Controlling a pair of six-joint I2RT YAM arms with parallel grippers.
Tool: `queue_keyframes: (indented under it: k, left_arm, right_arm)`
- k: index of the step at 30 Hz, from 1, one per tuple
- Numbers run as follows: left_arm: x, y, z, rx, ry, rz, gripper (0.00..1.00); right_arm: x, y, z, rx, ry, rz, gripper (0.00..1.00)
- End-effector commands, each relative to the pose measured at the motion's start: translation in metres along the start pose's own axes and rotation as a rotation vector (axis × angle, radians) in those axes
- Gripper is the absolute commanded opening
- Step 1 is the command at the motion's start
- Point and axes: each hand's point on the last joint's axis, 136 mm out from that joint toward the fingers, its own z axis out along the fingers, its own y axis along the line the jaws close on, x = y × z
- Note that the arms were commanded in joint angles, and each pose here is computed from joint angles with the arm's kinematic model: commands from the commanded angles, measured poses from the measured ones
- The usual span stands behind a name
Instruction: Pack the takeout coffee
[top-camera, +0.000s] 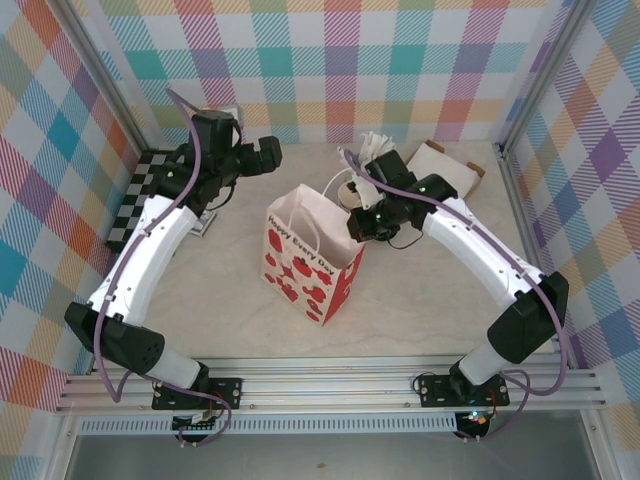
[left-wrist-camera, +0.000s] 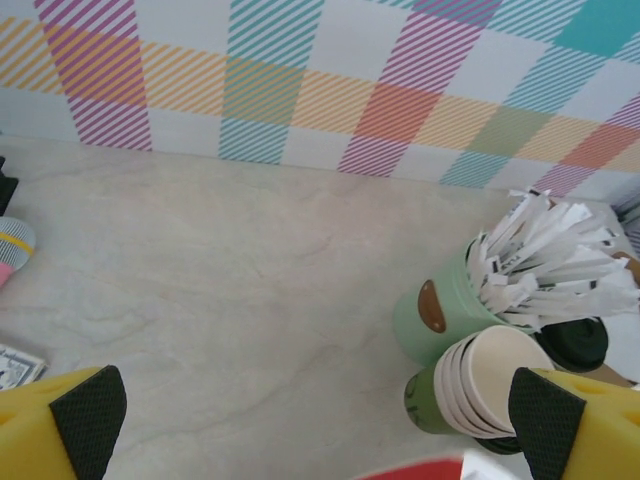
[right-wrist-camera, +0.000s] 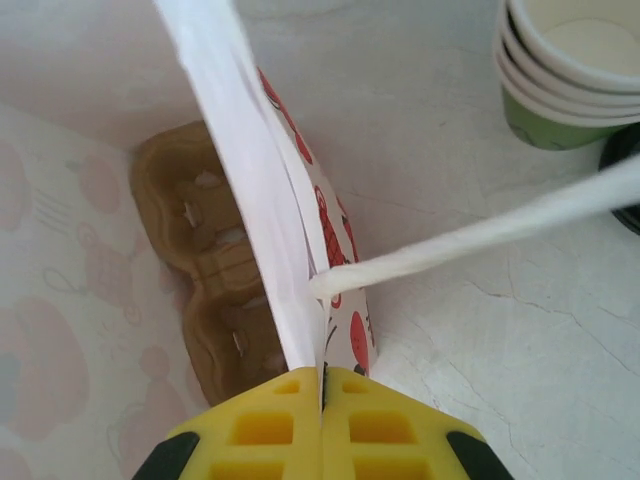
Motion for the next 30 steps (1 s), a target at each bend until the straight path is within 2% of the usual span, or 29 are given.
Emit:
queue_keyframes:
  k: [1, 4, 13, 19, 23, 30]
  left_arm:
    - [0.005, 0.014, -0.007, -0.050, 0.001, -0.020, 1.00]
    - [0.010, 0.020, -0.013, -0.066, 0.003, -0.048, 1.00]
    - [0.028, 0.045, -0.037, -0.142, 0.008, -0.208, 1.00]
    - [0.027, 0.046, -0.041, -0.144, -0.001, -0.229, 1.00]
    - [0.027, 0.039, -0.036, -0.113, 0.010, -0.231, 1.00]
    - [0.033, 0.032, -0.024, -0.087, 0.058, -0.228, 1.00]
  right_arm:
    - [-0.009, 0.008, -0.007, 0.008, -0.012, 0.048, 0.00]
    - [-0.014, 0.018, -0.008, 0.022, -0.035, 0.045, 0.01]
    - [-0.030, 0.007, -0.002, 0.197, -0.136, 0.175, 0.01]
    - [-0.040, 0.010, -0.010, 0.210, -0.225, 0.209, 0.06]
    - [-0.037, 0.010, -0.014, 0.226, -0.212, 0.210, 0.08]
    - [-0.019, 0.004, 0.012, 0.241, -0.119, 0.236, 0.14]
